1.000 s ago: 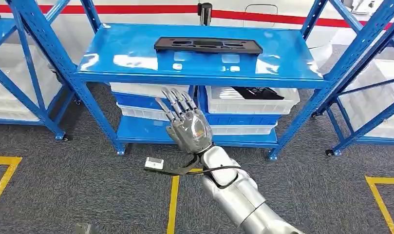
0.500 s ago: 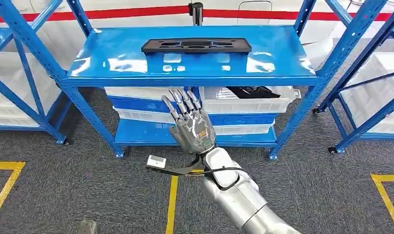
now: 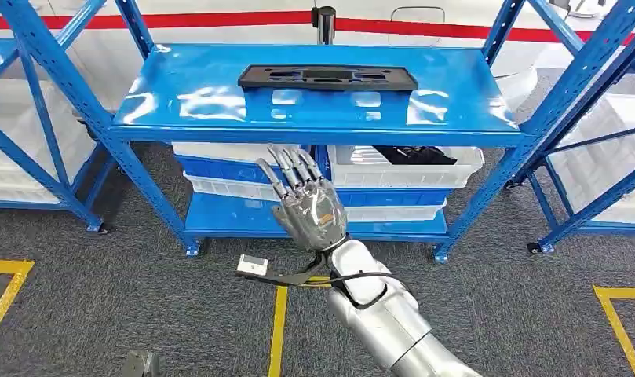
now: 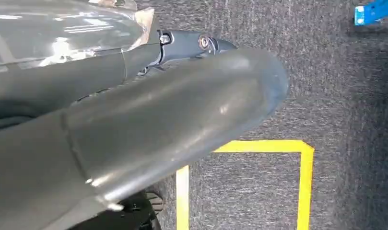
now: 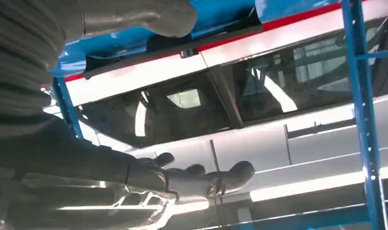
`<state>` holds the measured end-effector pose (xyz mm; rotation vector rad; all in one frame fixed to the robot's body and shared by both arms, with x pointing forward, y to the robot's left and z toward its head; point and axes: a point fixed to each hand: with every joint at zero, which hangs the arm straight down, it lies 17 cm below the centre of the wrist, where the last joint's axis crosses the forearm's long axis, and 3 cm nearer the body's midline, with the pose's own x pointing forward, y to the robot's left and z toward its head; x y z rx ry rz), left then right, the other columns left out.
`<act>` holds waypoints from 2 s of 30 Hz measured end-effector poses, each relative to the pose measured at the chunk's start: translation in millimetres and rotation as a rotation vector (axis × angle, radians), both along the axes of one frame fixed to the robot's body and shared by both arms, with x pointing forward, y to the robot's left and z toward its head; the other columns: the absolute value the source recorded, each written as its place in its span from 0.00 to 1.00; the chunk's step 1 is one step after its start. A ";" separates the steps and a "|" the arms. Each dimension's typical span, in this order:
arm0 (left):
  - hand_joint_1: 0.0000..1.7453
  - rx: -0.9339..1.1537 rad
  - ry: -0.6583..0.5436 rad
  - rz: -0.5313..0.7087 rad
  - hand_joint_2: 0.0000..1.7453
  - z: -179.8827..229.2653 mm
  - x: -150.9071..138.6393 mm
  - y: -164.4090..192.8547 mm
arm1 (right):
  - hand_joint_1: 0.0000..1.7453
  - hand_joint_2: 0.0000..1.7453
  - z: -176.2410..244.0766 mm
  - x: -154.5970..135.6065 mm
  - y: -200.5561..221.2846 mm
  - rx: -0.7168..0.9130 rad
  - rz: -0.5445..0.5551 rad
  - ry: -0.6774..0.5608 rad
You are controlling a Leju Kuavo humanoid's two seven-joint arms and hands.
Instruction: Take the parts from the cabinet and place them on the table.
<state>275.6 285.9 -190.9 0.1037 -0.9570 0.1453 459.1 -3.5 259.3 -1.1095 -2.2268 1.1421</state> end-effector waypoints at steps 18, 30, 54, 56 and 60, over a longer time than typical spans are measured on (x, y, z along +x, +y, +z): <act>0.00 -0.035 -0.034 0.009 0.00 10.3 20.3 -2.9 | 0.00 1.00 4.6 22.3 -3.3 -0.025 -0.019 0.023; 0.00 -0.031 -0.075 -0.007 0.00 21.6 38.6 -4.8 | 0.00 1.00 9.1 24.2 -0.9 -0.028 -0.014 0.016; 0.00 -0.047 -0.056 0.016 0.00 13.8 22.1 -3.7 | 0.00 1.00 0.6 23.7 6.3 -0.035 0.008 0.055; 0.00 -0.048 -0.053 0.017 0.00 12.9 20.5 -4.0 | 0.00 1.00 -0.8 24.1 5.1 -0.034 0.002 0.059; 0.00 -0.049 -0.055 0.016 0.00 13.4 21.2 -5.4 | 0.00 1.00 1.0 24.9 3.7 -0.031 -0.005 0.055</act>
